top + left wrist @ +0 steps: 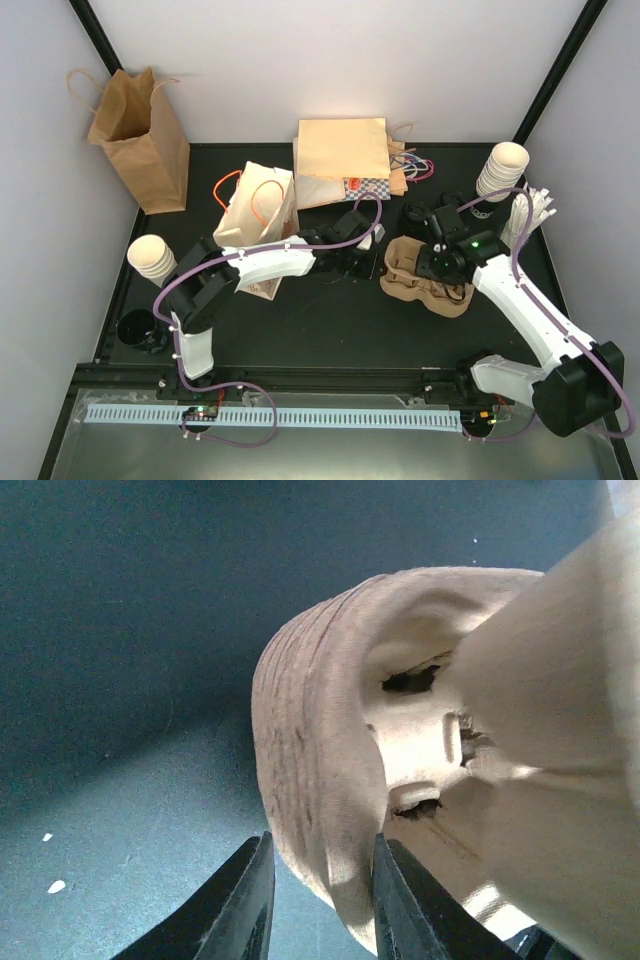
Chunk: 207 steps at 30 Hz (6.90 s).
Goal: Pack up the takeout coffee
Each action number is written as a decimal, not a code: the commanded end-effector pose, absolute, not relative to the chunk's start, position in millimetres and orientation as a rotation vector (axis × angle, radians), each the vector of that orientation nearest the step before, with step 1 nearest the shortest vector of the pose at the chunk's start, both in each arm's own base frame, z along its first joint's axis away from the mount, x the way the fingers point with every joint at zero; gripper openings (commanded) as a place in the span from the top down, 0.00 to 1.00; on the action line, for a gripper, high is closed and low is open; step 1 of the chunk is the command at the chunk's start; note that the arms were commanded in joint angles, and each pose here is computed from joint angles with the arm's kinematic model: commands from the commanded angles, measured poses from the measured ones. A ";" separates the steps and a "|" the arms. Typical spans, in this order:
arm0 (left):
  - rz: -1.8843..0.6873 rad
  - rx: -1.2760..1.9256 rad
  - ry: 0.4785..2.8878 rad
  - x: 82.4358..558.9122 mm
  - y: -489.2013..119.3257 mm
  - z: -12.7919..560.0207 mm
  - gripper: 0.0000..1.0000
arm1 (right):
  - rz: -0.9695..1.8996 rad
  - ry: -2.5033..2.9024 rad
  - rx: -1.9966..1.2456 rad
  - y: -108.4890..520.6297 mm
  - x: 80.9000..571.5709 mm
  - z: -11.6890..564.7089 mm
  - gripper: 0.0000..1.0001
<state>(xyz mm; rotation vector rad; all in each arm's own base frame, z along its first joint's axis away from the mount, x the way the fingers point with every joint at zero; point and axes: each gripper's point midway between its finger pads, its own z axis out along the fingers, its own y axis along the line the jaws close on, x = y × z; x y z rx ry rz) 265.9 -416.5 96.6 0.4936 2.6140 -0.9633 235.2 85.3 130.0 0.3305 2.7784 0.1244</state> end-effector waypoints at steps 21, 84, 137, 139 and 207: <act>-0.936 0.528 2.564 271.2 -423.5 127.3 0.66 | 0.182 2.591 0.245 80.5 246.0 214.9 0.53; -0.620 0.319 2.175 176.4 -157.6 380.8 0.17 | 0.267 2.411 -1.312 335.9 189.4 123.8 0.22; -0.698 0.347 2.202 181.1 -179.0 353.9 0.18 | -0.005 2.791 -0.064 187.1 295.8 77.4 0.99; -0.700 0.349 2.199 181.6 -179.8 354.5 0.18 | -0.014 2.791 -0.041 177.0 290.3 76.2 0.99; -0.735 0.351 2.212 188.0 -193.3 344.4 0.18 | 0.088 2.656 0.696 10.9 254.9 81.0 0.99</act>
